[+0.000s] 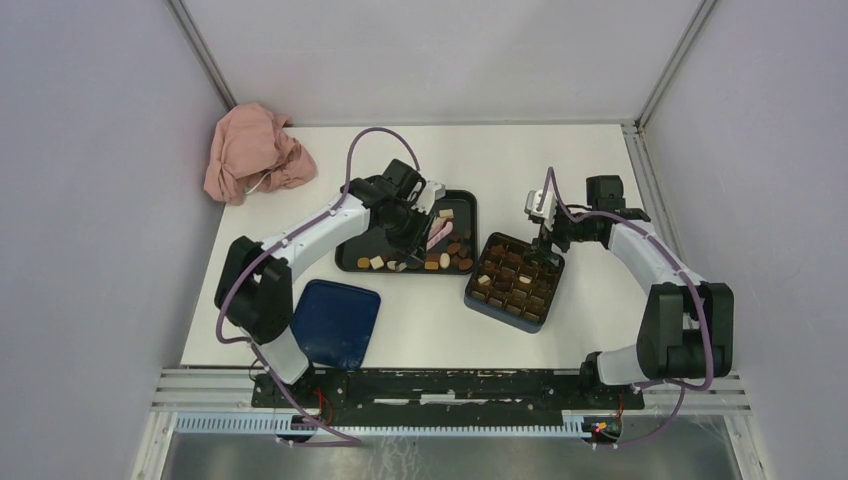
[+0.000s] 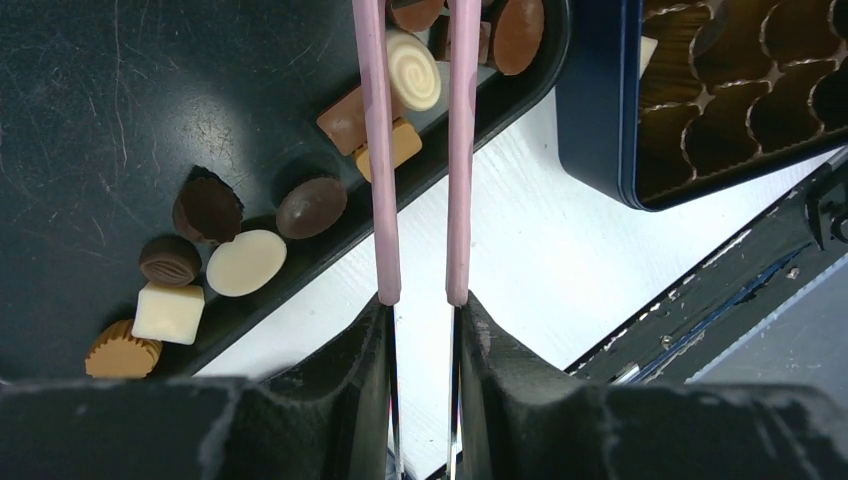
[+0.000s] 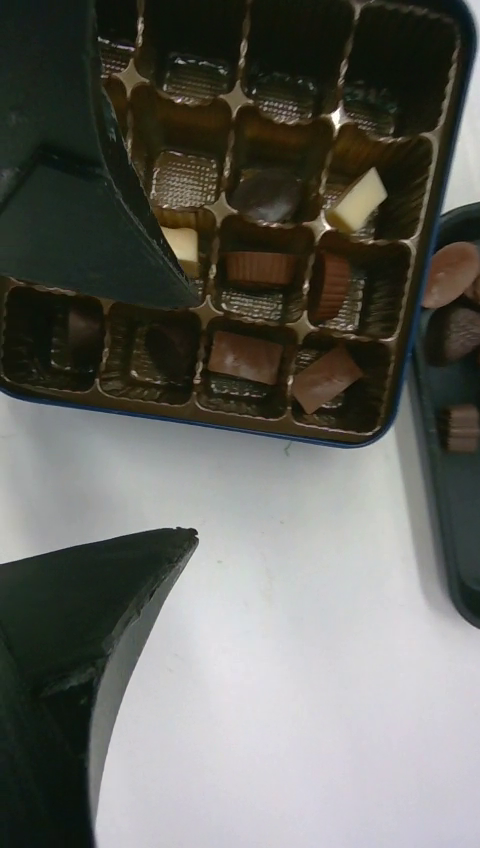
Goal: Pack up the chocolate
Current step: Pick up the fake chocolate from the plate, then place the fake chocolate in the packing box.
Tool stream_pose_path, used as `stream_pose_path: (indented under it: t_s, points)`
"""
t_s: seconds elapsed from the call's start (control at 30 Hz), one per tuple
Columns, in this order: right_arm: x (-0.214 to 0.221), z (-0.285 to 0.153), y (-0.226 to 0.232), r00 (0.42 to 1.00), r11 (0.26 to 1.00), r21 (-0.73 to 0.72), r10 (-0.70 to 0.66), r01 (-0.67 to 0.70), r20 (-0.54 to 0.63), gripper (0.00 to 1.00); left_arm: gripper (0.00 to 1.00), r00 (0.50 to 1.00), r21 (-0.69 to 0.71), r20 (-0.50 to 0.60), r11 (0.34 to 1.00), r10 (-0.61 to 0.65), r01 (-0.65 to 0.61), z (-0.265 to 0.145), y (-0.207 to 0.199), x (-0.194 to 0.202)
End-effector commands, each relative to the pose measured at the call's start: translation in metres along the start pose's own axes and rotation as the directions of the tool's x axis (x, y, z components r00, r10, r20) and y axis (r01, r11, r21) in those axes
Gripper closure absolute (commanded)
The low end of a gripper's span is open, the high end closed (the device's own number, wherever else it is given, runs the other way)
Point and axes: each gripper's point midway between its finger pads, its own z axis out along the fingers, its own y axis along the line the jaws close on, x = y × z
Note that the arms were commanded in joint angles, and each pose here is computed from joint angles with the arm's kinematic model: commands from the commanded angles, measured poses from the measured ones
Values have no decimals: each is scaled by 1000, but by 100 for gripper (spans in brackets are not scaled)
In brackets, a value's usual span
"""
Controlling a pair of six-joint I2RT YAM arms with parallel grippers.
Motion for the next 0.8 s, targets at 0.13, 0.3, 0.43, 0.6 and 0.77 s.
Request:
stream_pose_path:
  t_s: [0.13, 0.3, 0.43, 0.6, 0.77]
  points:
    - [26, -3, -11, 990, 1000, -1, 11, -11, -141, 21, 95, 994, 74, 112, 997, 3, -11, -23, -22, -18]
    - [46, 2, -20, 978, 998, 39, 59, -52, -201, 27, 95, 991, 106, 132, 994, 11, -25, -29, -30, -20]
    - [53, 6, -20, 975, 997, 34, 72, -66, -212, 35, 95, 991, 121, 129, 992, 18, -34, -28, -35, -18]
    - [55, 9, -12, 977, 998, -30, 45, -52, -208, 61, 95, 991, 128, 132, 991, 27, -44, -30, -39, -17]
    - [54, 7, -8, 979, 998, -60, -8, -4, -205, 75, 95, 990, 140, 139, 989, 36, -56, -33, -43, -17]
